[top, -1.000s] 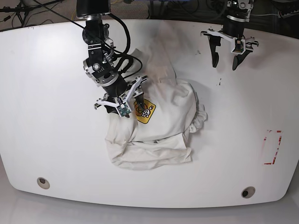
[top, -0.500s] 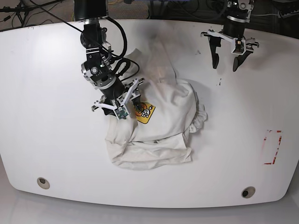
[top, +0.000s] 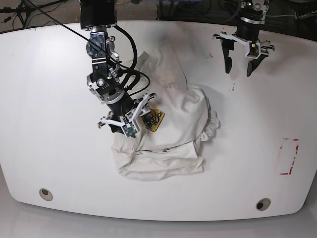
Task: Fold the T-shirt properly
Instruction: 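Close the right gripper on the shirt fabric beside the orange patch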
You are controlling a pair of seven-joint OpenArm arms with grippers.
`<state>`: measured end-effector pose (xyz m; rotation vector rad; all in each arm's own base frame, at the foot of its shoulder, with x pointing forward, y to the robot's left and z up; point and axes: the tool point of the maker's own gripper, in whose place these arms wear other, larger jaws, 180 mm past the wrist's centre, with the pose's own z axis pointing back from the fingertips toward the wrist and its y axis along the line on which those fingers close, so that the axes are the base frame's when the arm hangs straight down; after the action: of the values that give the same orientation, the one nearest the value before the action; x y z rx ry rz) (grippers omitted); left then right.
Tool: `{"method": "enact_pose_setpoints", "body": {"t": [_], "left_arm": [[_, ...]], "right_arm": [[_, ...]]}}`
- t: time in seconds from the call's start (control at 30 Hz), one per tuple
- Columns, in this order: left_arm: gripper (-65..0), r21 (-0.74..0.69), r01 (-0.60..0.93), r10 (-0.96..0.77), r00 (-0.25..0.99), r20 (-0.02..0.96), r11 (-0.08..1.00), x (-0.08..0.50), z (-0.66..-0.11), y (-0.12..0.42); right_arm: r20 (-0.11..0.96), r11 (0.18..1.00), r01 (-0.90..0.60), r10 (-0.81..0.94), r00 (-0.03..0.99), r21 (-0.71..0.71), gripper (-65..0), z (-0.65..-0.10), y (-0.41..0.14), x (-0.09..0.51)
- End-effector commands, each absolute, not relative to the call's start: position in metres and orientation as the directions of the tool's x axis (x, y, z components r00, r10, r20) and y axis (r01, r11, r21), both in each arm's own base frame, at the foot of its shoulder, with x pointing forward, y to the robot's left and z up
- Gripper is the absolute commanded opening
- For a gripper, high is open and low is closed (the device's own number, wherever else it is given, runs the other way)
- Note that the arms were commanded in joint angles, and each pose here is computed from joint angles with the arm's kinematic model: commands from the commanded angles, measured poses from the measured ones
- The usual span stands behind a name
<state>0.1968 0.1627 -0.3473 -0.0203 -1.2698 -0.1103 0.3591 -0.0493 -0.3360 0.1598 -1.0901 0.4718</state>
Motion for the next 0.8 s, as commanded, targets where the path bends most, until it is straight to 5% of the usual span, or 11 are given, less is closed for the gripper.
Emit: {"method": "enact_pose_setpoints", "body": {"t": [0.0, 0.77], "left_arm": [[-27.9, 0.051, 0.093, -0.072, 0.240, 0.968, 0.994, 0.200, -0.334, 0.164], [-28.0, 0.055, 0.097, -0.078, 0.243, 0.967, 0.994, 0.199, -0.335, 0.165]], "right_arm": [[0.904, 0.892, -0.440, 0.273, 0.330, -0.108, -33.8, -0.322, -0.048, 0.366], [0.890, 0.895, -0.439, 0.263, 0.372, -0.080, -33.4, -0.346, -0.050, 0.384]]}}
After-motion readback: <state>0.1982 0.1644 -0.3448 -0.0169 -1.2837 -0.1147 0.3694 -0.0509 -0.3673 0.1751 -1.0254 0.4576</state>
